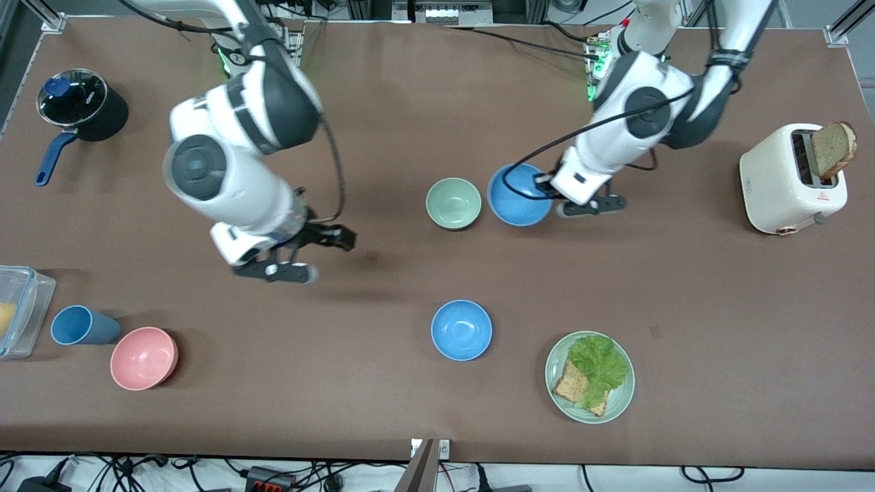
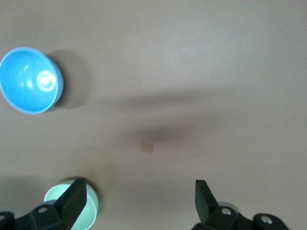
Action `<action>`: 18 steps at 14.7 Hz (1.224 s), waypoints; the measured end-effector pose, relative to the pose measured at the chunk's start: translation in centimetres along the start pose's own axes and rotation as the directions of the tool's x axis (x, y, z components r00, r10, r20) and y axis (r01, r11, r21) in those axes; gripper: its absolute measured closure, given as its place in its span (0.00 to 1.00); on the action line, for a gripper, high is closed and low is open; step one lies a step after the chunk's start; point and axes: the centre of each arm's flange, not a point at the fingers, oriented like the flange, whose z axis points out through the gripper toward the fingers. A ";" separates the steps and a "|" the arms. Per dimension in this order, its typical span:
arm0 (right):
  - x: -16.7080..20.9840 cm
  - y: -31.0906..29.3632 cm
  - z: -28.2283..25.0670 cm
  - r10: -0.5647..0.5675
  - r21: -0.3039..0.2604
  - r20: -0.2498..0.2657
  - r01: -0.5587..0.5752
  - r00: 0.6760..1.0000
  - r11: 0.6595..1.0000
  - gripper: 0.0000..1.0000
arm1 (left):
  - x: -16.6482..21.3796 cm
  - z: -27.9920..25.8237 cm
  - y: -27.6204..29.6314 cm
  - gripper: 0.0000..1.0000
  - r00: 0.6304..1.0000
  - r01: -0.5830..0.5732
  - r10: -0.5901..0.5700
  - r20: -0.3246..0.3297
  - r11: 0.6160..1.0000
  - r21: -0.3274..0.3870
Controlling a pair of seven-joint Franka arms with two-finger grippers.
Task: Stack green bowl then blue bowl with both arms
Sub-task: 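Carry the green bowl to mid-table with the right gripper while the left gripper follows, then lower the blue bowl into the green bowl while the right gripper withdraws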
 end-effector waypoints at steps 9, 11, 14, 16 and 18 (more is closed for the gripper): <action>4.4 13.3 -8.6 0.156 0.036 -0.067 -0.154 0.985 0.987 0.00 | -4.0 2.4 6.6 0.96 0.992 -0.076 0.067 -0.104 0.993 -0.093; 4.6 16.3 -10.7 0.143 0.044 -0.088 -0.140 0.986 0.989 0.00 | -4.3 3.9 7.0 0.96 0.990 -0.097 0.089 -0.112 0.993 -0.071; 4.9 21.9 -13.2 0.090 0.027 -0.118 -0.087 0.989 0.996 0.00 | -4.9 6.3 7.4 0.96 0.984 -0.118 0.115 -0.137 0.993 -0.016; 4.7 25.6 -14.5 0.061 0.014 -0.124 -0.060 0.990 0.998 0.00 | -5.1 7.8 7.7 0.96 0.981 -0.115 0.115 -0.159 0.993 0.008; 4.0 28.3 -15.9 0.025 -0.020 -0.122 -0.028 0.992 0.999 0.00 | -4.9 8.9 7.8 0.96 0.979 -0.115 0.116 -0.166 0.993 0.019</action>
